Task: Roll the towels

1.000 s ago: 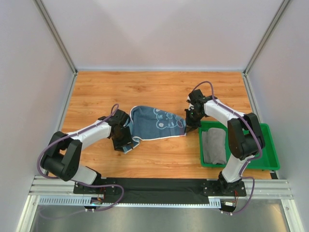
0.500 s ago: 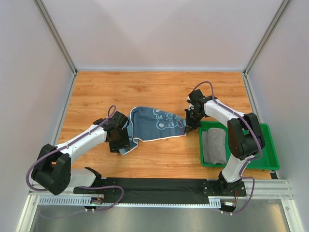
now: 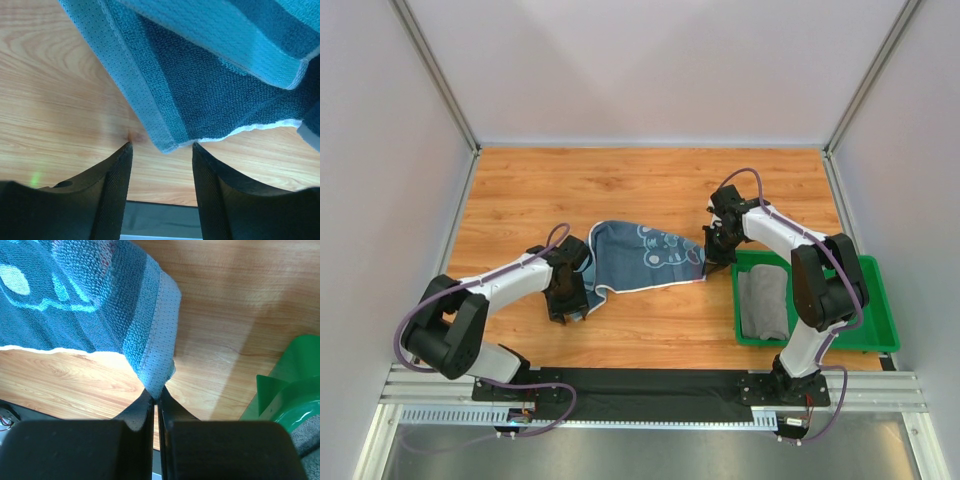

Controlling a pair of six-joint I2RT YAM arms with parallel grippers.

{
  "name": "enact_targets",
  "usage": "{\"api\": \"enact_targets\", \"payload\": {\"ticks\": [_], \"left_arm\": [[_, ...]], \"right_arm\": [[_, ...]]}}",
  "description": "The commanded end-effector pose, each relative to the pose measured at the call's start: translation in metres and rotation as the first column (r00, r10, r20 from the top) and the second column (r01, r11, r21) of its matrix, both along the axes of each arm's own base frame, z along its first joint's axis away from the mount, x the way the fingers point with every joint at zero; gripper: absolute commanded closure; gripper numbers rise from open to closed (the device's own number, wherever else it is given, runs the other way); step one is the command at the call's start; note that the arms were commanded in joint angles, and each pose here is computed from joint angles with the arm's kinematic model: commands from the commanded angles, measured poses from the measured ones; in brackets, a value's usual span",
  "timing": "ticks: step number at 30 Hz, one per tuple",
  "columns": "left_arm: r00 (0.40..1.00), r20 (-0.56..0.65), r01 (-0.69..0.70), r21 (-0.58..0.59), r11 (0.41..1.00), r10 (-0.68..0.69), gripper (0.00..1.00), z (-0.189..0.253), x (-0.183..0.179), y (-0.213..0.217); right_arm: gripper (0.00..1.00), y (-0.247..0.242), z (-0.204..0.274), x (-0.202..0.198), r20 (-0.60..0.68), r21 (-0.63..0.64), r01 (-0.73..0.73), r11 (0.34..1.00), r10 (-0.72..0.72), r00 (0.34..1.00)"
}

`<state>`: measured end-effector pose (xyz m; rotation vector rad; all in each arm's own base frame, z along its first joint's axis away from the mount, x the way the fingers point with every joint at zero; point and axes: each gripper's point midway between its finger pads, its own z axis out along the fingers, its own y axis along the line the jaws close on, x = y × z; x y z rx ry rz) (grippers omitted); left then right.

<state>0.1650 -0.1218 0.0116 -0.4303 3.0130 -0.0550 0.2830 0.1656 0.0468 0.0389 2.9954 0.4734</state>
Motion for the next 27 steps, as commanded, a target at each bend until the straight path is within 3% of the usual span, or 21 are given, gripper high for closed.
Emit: {"api": "enact_targets", "payload": {"ticks": [1, 4, 11, 16, 27], "left_arm": [[1.000, 0.007, 0.000, -0.005, 1.000, 0.000, 0.44, -0.007, 0.007, -0.005], [1.000, -0.007, 0.005, -0.001, 1.000, -0.005, 0.55, -0.012, 0.007, -0.006], [1.000, 0.014, 0.017, -0.007, 1.000, -0.017, 1.00, -0.012, 0.012, -0.007], [0.995, 0.085, 0.043, 0.046, 0.998, -0.047, 1.00, 0.018, 0.026, 0.003], [0.952, 0.292, 0.085, 0.043, 0.995, -0.094, 1.00, 0.117, 0.043, 0.016]], "right_arm": [[1.00, 0.000, -0.001, 0.001, 0.010, -0.010, -0.017, 1.000, 0.017, 1.000], [1.00, -0.001, -0.002, 0.000, 0.006, -0.012, -0.016, 1.000, 0.016, 1.000], [1.00, -0.001, -0.003, -0.001, 0.003, -0.012, -0.017, 1.000, 0.018, 1.000], [1.00, -0.001, 0.002, -0.002, 0.014, -0.008, -0.017, 1.000, 0.018, 1.000], [1.00, 0.004, 0.050, 0.000, 0.084, 0.041, -0.016, 0.999, 0.012, 0.996]]}}
